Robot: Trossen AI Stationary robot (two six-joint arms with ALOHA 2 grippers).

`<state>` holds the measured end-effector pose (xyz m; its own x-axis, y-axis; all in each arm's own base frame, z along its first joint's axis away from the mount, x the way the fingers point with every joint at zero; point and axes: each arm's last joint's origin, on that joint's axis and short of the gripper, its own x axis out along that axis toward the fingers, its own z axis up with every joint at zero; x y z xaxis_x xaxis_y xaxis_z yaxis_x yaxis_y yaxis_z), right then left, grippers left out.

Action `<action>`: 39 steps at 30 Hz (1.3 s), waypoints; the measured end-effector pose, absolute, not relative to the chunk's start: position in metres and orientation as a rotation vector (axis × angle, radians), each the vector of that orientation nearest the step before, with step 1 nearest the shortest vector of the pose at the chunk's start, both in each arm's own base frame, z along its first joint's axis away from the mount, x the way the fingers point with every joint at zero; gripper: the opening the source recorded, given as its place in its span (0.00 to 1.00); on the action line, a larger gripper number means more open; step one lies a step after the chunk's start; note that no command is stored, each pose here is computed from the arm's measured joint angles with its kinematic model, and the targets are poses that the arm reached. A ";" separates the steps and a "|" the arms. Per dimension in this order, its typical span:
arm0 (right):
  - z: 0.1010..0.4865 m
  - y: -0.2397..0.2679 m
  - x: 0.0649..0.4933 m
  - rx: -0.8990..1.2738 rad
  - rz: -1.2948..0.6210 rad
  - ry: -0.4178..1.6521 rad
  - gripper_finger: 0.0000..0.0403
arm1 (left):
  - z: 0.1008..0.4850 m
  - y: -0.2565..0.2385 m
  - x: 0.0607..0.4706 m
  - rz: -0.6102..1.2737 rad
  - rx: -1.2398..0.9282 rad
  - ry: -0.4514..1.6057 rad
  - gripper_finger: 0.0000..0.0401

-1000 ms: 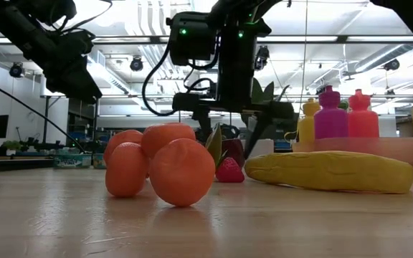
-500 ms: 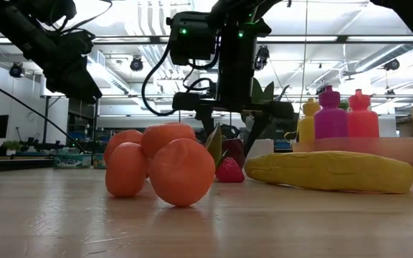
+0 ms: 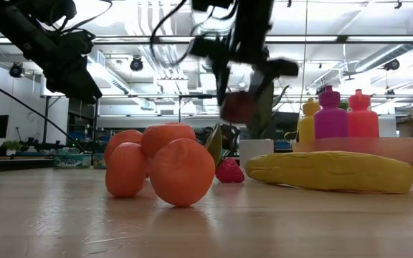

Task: Pick & Place Food Item
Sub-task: Put the red apple into the gray bin

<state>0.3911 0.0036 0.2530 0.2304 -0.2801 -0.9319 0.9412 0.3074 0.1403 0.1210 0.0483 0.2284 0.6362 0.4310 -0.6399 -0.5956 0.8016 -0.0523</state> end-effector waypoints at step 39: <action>0.335 0.148 0.161 0.689 -0.726 1.261 0.58 | 0.228 0.048 0.121 0.594 -0.270 0.654 0.69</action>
<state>0.1608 0.1482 0.3354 0.1513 -0.1025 -0.9832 0.7989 0.5984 0.0606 0.1211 0.0483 0.2284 0.6367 0.4308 -0.6396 -0.5954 0.8017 -0.0527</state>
